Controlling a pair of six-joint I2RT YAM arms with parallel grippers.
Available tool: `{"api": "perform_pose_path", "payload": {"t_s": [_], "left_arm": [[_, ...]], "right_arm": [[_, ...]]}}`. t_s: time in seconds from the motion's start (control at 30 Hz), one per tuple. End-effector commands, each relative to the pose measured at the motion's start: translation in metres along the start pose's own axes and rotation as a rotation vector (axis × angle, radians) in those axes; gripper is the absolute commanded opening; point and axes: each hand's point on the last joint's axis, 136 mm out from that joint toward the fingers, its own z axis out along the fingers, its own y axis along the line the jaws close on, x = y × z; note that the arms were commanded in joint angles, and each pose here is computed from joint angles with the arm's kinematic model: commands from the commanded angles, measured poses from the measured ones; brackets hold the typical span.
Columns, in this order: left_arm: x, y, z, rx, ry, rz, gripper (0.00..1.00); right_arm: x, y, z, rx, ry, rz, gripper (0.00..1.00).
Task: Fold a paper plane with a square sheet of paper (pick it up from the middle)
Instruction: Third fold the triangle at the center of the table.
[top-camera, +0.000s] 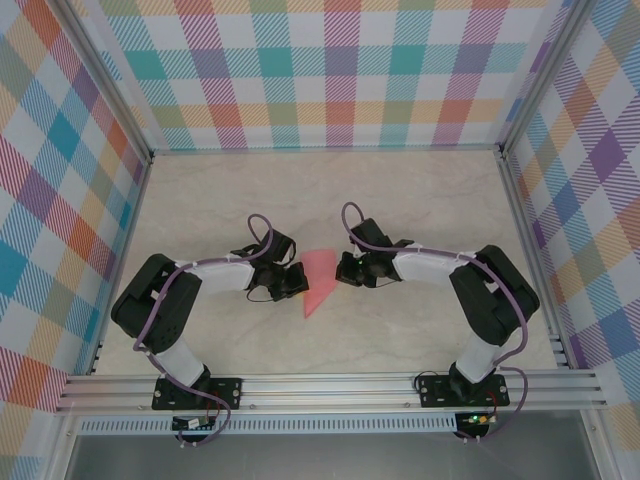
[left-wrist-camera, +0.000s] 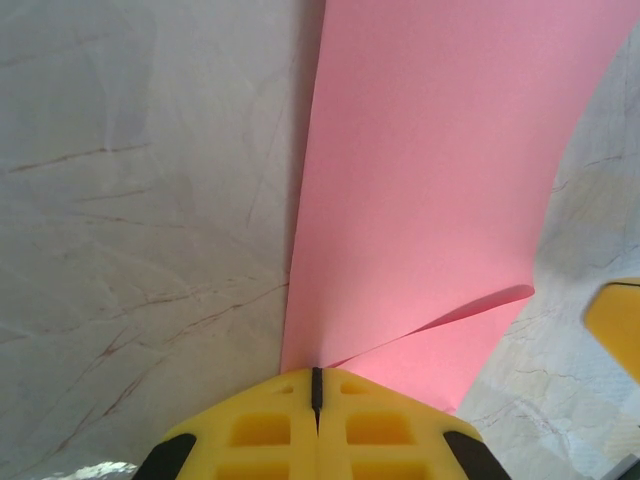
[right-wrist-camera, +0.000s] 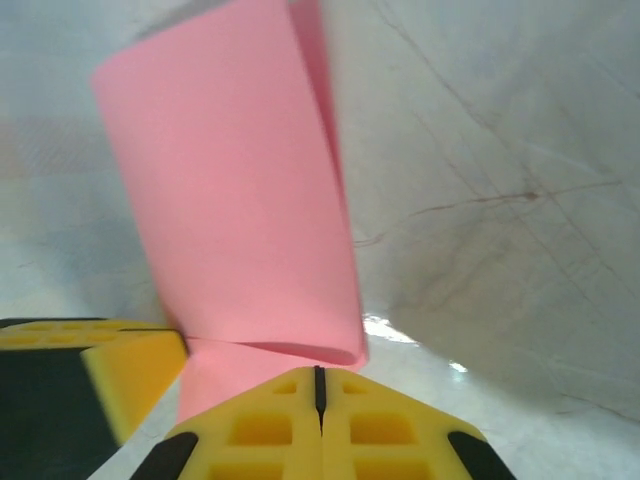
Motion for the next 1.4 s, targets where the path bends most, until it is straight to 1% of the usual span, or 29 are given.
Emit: {"api": "perform_pose_path", "payload": {"t_s": [0.0,0.13,0.2,0.3,0.5,0.63,0.73,0.87,1.0,1.2,1.37], "left_arm": [[0.009,0.045,0.011,-0.187,0.01,-0.017,0.0],[0.008,0.043,0.01,-0.183,0.007,-0.015,0.0],[0.007,0.041,0.01,-0.178,0.007,-0.013,0.0],[0.006,0.038,0.01,-0.169,0.006,-0.008,0.0],[0.002,0.023,0.005,-0.121,-0.002,0.018,0.0],[-0.004,0.0,-0.004,-0.052,-0.021,0.052,0.01],[-0.005,-0.017,-0.015,0.006,-0.036,0.075,0.04],[0.003,-0.029,-0.028,0.048,-0.058,0.092,0.12],[0.016,-0.032,-0.036,0.057,-0.074,0.101,0.19],[0.042,-0.032,-0.029,0.025,-0.033,0.12,0.19],[0.051,-0.021,-0.013,-0.031,-0.003,0.108,0.16]], "right_arm": [[0.005,0.028,-0.001,-0.112,0.041,-0.067,0.05],[0.018,0.044,0.008,-0.194,0.122,-0.093,0.05],[0.025,0.048,0.014,-0.218,0.169,-0.096,0.05],[0.03,0.046,0.021,-0.222,0.199,-0.086,0.05],[0.036,0.022,0.036,-0.141,0.212,-0.046,0.05],[0.037,0.002,0.042,-0.066,0.2,-0.008,0.04],[0.037,-0.006,0.043,-0.031,0.19,0.019,0.04],[0.036,-0.015,0.044,0.015,0.176,0.07,0.04],[0.037,-0.021,0.046,0.041,0.173,0.123,0.04],[0.039,-0.028,0.047,0.075,0.178,0.182,0.04],[0.04,-0.028,0.048,0.076,0.184,0.216,0.04]]}}
